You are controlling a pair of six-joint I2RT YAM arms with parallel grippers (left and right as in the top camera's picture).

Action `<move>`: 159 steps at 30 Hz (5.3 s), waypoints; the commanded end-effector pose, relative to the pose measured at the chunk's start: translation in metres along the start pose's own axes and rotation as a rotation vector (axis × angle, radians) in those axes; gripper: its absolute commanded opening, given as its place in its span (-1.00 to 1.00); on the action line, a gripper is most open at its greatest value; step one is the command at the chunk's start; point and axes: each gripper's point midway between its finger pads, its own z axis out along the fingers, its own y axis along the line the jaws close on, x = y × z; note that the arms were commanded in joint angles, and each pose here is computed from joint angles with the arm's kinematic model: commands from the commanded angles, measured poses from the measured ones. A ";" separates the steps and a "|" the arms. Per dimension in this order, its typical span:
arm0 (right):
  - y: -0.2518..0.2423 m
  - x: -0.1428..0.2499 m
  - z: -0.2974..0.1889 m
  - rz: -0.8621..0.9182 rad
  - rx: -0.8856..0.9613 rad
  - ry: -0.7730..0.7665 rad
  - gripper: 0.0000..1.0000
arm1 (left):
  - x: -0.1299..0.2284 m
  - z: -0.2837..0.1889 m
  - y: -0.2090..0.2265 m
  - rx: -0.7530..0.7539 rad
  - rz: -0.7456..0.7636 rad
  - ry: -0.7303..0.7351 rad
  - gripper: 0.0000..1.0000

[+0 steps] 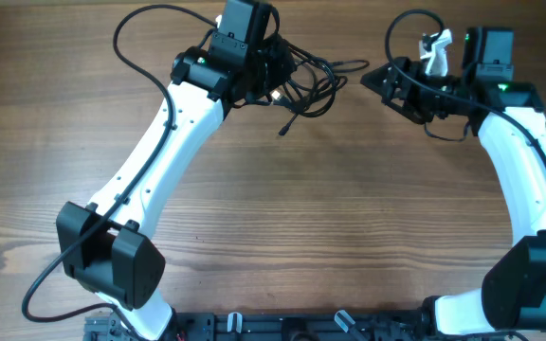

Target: Untangle cables

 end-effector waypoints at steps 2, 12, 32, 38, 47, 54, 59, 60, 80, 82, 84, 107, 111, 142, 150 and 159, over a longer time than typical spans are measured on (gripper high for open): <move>-0.012 0.000 0.023 0.053 0.039 0.019 0.49 | -0.008 -0.005 -0.001 0.000 -0.046 -0.034 -0.92; 0.000 -0.002 0.075 0.011 0.000 0.028 0.06 | -0.006 -0.005 -0.001 -0.003 -0.046 -0.030 -0.92; -0.003 -0.009 0.105 -0.008 0.006 -0.001 -0.71 | -0.004 -0.005 0.002 -0.016 -0.048 -0.022 -0.92; -0.015 -0.032 0.074 0.015 -0.042 -0.040 -0.91 | -0.004 -0.005 0.014 -0.067 -0.055 -0.029 -0.92; -0.061 -0.087 -0.032 0.087 -0.188 -0.195 -0.91 | -0.005 -0.006 0.022 -0.104 -0.028 -0.038 -0.92; -0.110 -0.111 -0.092 0.183 -0.169 -0.334 -0.91 | -0.006 -0.009 0.037 -0.154 -0.049 -0.029 -0.92; -0.119 -0.112 -0.101 0.211 -0.161 -0.350 -0.75 | -0.006 -0.009 0.038 -0.157 -0.052 -0.027 -0.92; -0.118 -0.111 -0.099 0.211 -0.162 -0.345 -0.57 | -0.006 -0.009 0.038 -0.153 -0.052 -0.024 -0.92; -0.025 -0.021 0.047 0.026 -0.058 0.014 0.52 | 0.001 -0.007 -0.010 0.080 -0.029 0.060 -0.92; -0.017 -0.012 0.059 0.011 -0.038 0.033 0.53 | 0.004 -0.008 -0.012 0.090 -0.030 0.074 -0.92; -0.013 -0.007 0.069 0.017 -0.007 0.036 0.52 | 0.007 -0.008 -0.015 0.106 -0.029 0.094 -0.92; -0.050 0.036 0.116 0.105 0.151 0.171 -0.21 | 0.009 -0.008 -0.016 0.114 -0.029 0.105 -0.92; -0.052 0.040 0.125 0.112 0.153 0.185 -0.25 | 0.009 -0.008 -0.016 0.113 -0.029 0.106 -0.92; -0.080 -0.092 -0.046 0.164 -0.351 -0.152 -0.91 | 0.001 -0.016 0.069 -0.272 0.466 0.076 -0.92; -0.104 -0.109 -0.087 0.198 -0.371 -0.247 -0.88 | -0.003 -0.017 0.071 -0.280 0.494 0.073 -0.92; -0.121 -0.098 -0.050 0.267 -0.187 -0.226 0.64 | 0.031 -0.015 0.039 -0.034 0.606 0.226 -0.92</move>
